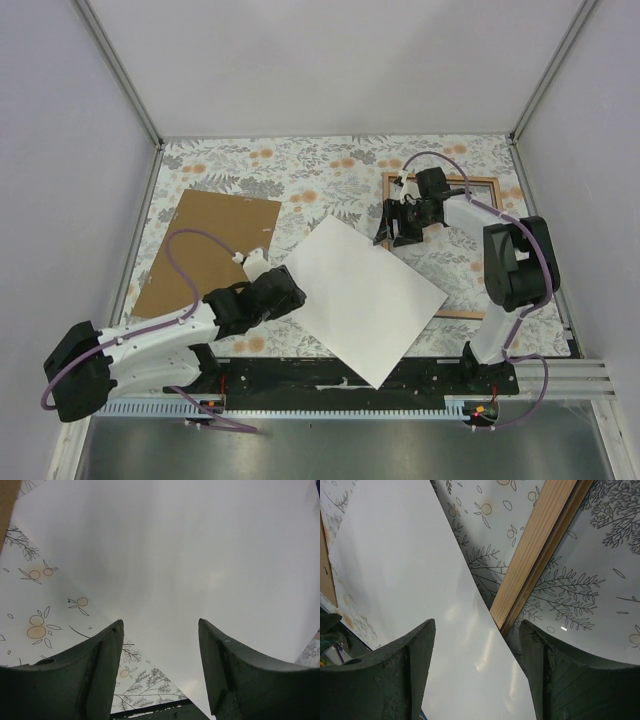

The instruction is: Put the photo into the frame

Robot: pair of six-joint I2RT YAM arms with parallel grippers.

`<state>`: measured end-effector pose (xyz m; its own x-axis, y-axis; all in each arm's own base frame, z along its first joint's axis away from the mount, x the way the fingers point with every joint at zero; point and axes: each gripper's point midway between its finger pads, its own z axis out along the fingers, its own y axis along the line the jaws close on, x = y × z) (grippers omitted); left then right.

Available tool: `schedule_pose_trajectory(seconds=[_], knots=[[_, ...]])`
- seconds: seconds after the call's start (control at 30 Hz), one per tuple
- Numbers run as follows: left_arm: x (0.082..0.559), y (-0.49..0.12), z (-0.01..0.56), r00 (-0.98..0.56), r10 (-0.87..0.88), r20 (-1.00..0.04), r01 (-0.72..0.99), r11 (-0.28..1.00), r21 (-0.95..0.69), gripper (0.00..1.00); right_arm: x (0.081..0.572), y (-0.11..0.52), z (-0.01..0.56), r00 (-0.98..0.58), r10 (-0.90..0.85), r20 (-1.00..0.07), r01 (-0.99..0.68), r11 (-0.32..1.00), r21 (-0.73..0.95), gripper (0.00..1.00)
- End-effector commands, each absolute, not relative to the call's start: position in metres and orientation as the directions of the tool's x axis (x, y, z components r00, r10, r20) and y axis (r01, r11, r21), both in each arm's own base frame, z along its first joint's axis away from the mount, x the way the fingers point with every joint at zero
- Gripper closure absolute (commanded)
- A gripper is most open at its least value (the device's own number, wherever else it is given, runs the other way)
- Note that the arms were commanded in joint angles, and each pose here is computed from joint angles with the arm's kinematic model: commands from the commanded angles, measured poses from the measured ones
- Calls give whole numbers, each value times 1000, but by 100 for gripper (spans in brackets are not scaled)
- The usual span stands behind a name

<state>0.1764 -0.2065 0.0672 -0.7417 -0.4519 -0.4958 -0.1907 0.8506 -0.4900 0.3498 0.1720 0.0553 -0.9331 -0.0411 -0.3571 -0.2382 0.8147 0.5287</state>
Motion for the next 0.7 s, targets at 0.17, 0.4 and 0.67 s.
schedule_pose_trajectory(seconds=[0.17,0.4,0.67], knots=[[196,-194,61,-698,-526,-487,-248,815,-524,32,332,178,41,-939,-85,-333,-266,792,549,25],[202,-192,53,-700,-522,-487,-250,818,-518,32,318,185,41,-943,-107,-315,-278,771,572,26],[203,-191,41,-713,-501,-491,-244,834,-495,32,304,186,51,-949,-99,-299,-266,760,593,30]])
